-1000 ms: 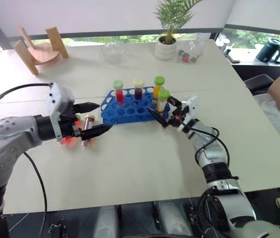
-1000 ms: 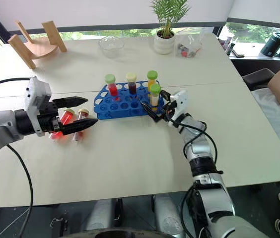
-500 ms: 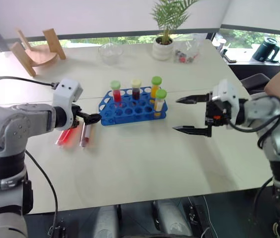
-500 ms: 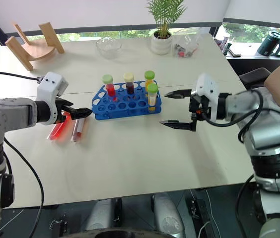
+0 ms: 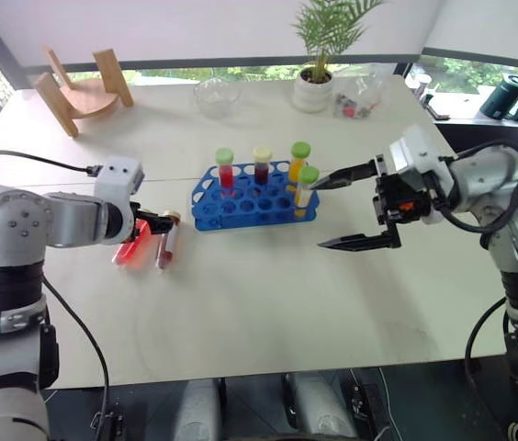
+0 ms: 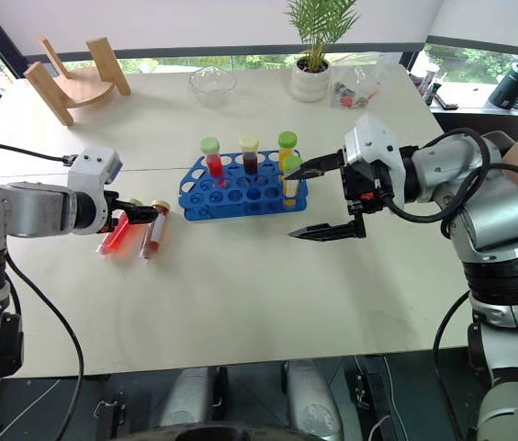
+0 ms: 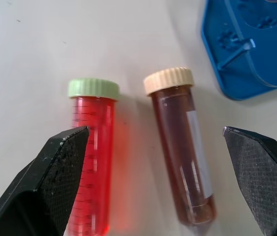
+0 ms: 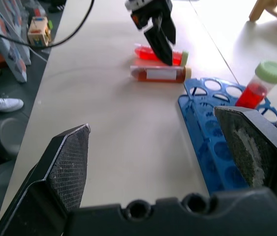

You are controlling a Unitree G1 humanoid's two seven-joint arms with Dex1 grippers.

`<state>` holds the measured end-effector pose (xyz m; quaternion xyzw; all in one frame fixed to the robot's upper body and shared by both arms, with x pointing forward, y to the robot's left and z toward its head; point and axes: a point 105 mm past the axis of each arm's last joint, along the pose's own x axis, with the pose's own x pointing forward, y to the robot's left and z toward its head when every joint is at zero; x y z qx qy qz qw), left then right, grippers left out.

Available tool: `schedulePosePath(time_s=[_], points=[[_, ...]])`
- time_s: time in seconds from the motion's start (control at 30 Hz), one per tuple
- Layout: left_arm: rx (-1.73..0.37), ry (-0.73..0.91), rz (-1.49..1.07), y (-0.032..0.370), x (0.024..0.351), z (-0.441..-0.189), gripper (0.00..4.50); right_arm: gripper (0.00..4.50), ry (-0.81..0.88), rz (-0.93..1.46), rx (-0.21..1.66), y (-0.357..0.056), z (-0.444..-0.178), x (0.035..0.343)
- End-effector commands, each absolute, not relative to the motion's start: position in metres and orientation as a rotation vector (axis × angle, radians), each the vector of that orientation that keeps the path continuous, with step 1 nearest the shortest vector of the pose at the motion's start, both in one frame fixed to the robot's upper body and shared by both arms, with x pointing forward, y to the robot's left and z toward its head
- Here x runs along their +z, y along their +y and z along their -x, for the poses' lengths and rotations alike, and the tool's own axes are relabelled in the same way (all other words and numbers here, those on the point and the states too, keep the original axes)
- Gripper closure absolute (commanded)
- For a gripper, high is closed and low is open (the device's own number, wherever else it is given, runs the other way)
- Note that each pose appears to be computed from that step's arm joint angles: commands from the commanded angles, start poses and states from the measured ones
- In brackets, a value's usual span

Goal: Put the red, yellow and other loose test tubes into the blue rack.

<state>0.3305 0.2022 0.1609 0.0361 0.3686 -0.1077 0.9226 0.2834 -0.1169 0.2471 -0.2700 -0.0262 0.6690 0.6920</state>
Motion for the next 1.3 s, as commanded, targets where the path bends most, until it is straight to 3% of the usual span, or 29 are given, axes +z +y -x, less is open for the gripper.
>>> schedulePosePath(time_s=[0.03, 0.57, 0.67, 0.87, 1.07, 1.17, 1.3], points=[[-0.227, 0.743, -0.053, 0.199, 0.167, -0.329, 0.00, 0.04, -0.152, 0.646, 1.492, -0.114, -0.276, 0.267], [-0.149, 0.821, 0.012, 0.192, 0.140, -0.330, 0.00, 0.04, -0.168, 0.656, 1.438, -0.117, -0.274, 0.266], [-0.129, 0.832, 0.034, 0.191, 0.134, -0.332, 0.79, 0.00, -0.165, 0.647, 1.426, -0.119, -0.273, 0.268], [-0.074, 0.844, 0.070, 0.196, 0.123, -0.334, 3.69, 0.00, -0.156, 0.654, 1.405, -0.122, -0.273, 0.267], [-0.092, 0.722, 0.117, 0.200, 0.153, -0.337, 3.70, 0.00, -0.147, 0.648, 1.386, -0.125, -0.273, 0.264], [-0.198, 0.646, 0.128, 0.193, 0.175, -0.332, 3.70, 0.00, -0.145, 0.634, 1.369, -0.127, -0.275, 0.262], [-0.354, 0.423, 0.223, 0.181, 0.225, -0.325, 3.70, 0.00, -0.154, 0.615, 1.334, -0.129, -0.278, 0.260]])
